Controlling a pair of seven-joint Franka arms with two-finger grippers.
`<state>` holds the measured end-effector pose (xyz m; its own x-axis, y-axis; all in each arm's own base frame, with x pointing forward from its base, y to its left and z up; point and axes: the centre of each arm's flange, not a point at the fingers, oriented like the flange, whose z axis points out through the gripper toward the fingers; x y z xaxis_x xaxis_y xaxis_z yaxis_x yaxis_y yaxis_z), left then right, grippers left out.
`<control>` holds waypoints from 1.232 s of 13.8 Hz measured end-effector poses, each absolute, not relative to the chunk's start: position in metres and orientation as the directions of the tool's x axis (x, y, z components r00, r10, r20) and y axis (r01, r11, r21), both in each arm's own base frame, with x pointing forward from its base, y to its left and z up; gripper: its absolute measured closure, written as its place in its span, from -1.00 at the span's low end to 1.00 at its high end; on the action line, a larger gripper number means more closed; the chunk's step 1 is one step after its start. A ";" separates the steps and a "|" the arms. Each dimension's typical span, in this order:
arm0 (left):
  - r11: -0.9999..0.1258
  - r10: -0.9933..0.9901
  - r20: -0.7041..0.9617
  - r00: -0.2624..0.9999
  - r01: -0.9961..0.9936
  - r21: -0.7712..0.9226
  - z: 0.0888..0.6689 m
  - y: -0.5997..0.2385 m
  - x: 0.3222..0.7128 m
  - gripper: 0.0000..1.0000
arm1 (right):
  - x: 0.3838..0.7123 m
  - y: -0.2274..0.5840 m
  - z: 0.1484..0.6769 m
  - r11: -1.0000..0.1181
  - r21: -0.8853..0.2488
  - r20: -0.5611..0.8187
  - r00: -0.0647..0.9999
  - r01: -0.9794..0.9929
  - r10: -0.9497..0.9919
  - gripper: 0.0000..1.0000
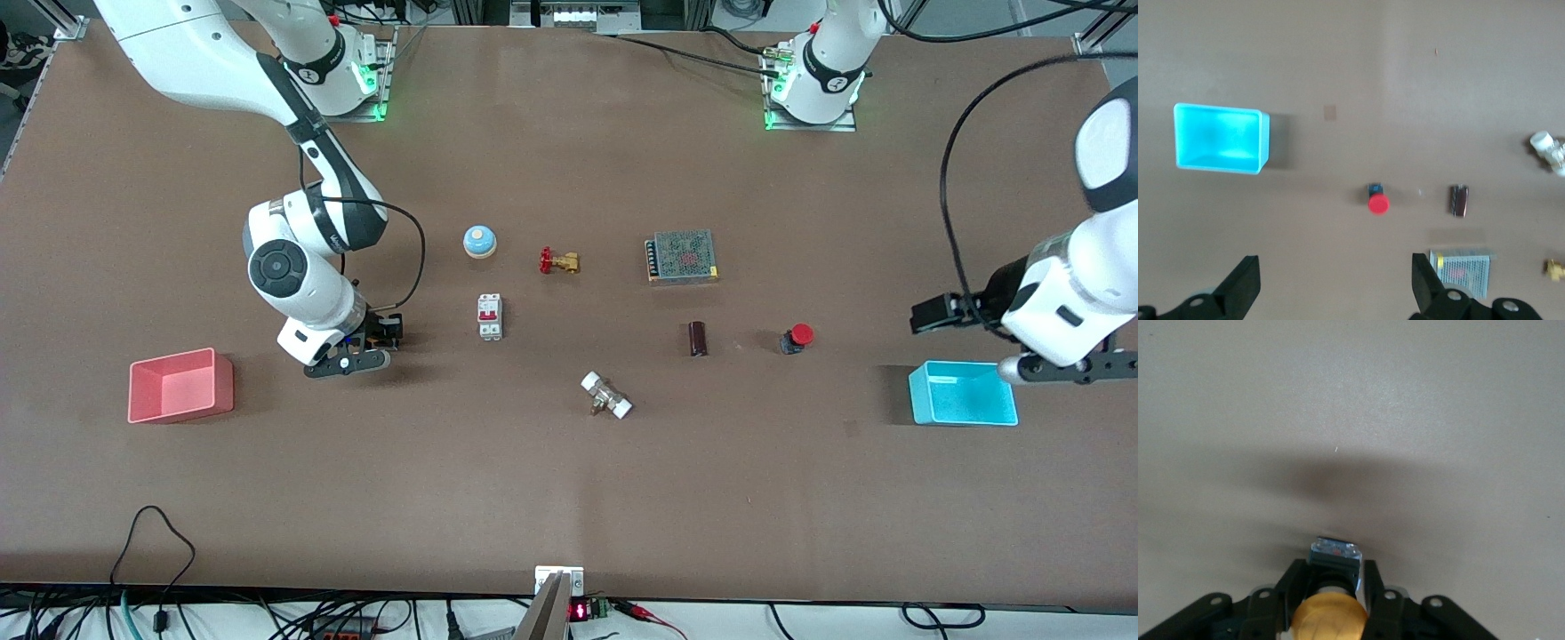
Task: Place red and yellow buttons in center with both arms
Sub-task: 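Carry the yellow button with the right gripper while the left gripper places the red button, then set the yellow button beside the breaker while the left gripper withdraws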
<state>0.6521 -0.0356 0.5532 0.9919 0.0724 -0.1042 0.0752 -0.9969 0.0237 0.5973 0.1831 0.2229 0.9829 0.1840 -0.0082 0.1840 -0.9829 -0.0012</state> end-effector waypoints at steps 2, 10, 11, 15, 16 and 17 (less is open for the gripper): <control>-0.997 0.066 -0.116 0.991 0.069 0.023 0.577 -0.034 0.645 -1.00 | 0.597 0.183 0.222 -0.983 -0.002 -0.008 0.983 0.184 0.184 -0.07; -0.999 0.045 -0.161 0.986 0.049 0.022 0.572 -0.038 0.644 -1.00 | 0.621 0.180 0.261 -0.986 -0.006 0.088 0.982 0.168 0.167 -1.00; -0.999 0.031 -0.167 0.985 0.036 0.023 0.572 -0.038 0.643 -1.00 | 0.627 0.176 0.282 -0.986 -0.001 0.111 0.980 0.166 0.165 -1.00; -0.997 -0.068 -0.168 0.983 -0.063 0.036 0.573 -0.027 0.641 -1.00 | 0.628 0.155 0.417 -0.990 0.044 0.153 0.979 0.132 0.137 -1.00; -0.997 -0.071 -0.165 0.984 -0.067 0.029 0.575 -0.021 0.636 -1.00 | 0.621 0.142 0.454 -0.994 0.046 0.158 0.981 0.104 0.110 -1.00; -0.998 -0.068 -0.150 0.986 -0.066 0.017 0.577 -0.014 0.626 -1.00 | 0.612 0.127 0.489 -0.997 0.040 0.164 0.984 0.067 0.073 -1.00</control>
